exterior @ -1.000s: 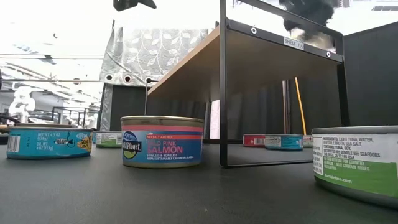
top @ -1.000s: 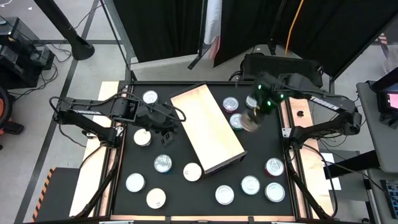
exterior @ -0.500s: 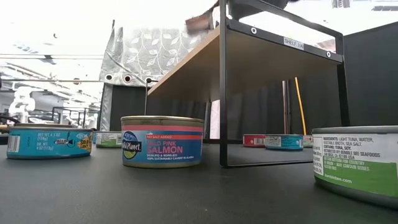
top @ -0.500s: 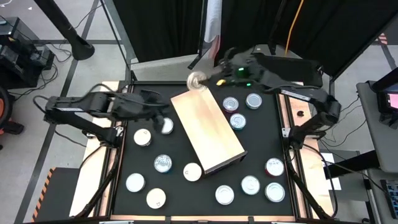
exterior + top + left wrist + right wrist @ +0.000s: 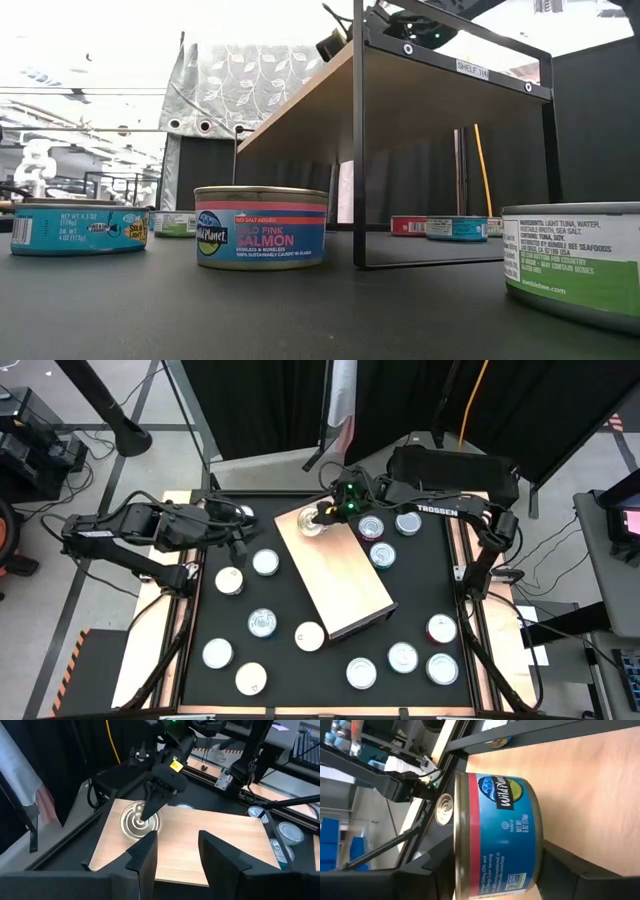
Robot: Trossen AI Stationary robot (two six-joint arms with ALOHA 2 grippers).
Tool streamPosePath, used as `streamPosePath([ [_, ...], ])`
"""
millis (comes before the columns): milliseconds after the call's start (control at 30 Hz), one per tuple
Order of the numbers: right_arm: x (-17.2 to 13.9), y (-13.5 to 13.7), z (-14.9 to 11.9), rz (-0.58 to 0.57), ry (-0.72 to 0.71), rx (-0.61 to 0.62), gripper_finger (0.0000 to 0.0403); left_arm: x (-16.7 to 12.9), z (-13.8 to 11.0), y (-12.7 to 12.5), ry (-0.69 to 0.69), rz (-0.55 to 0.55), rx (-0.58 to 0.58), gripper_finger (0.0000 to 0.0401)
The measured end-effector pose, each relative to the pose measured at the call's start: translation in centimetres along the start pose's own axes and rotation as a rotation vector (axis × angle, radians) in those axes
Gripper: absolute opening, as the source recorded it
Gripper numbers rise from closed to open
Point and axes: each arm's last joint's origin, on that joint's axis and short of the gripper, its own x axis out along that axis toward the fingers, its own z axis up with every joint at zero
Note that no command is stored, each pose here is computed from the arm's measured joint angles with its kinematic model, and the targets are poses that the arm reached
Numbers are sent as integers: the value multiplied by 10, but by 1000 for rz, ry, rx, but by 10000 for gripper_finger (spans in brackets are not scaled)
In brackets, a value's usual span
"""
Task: Stack canned seafood by type on shelf
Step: Put the blue-pink tuna can on the shelf
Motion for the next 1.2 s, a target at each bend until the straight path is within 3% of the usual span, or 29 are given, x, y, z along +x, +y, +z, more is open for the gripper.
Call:
streamPosePath([
  [167, -2, -2, 1, -67, -43, -62, 255, 7, -2, -3, 25, 6, 16, 144],
  [467, -10, 3, 4, -105, -33, -188, 366, 13, -8, -5, 88, 17, 48, 144],
  [633, -19, 9, 9, -147, -66, -232, 386, 13, -8, -5, 88, 16, 37, 144],
  [767, -49, 29, 9, -180, -66, -300, 375, 11, -11, -4, 116, 23, -1, 144],
  [900, -67, 47, -9, -222, -30, -463, 347, 9, -18, -4, 171, 45, 0, 144],
  [1033, -61, 59, -25, -172, 33, -624, 295, 10, -21, -3, 176, 73, 9, 144],
  [1200, -36, 54, -32, -191, 96, -646, 202, 14, -25, -3, 183, 94, 16, 144],
])
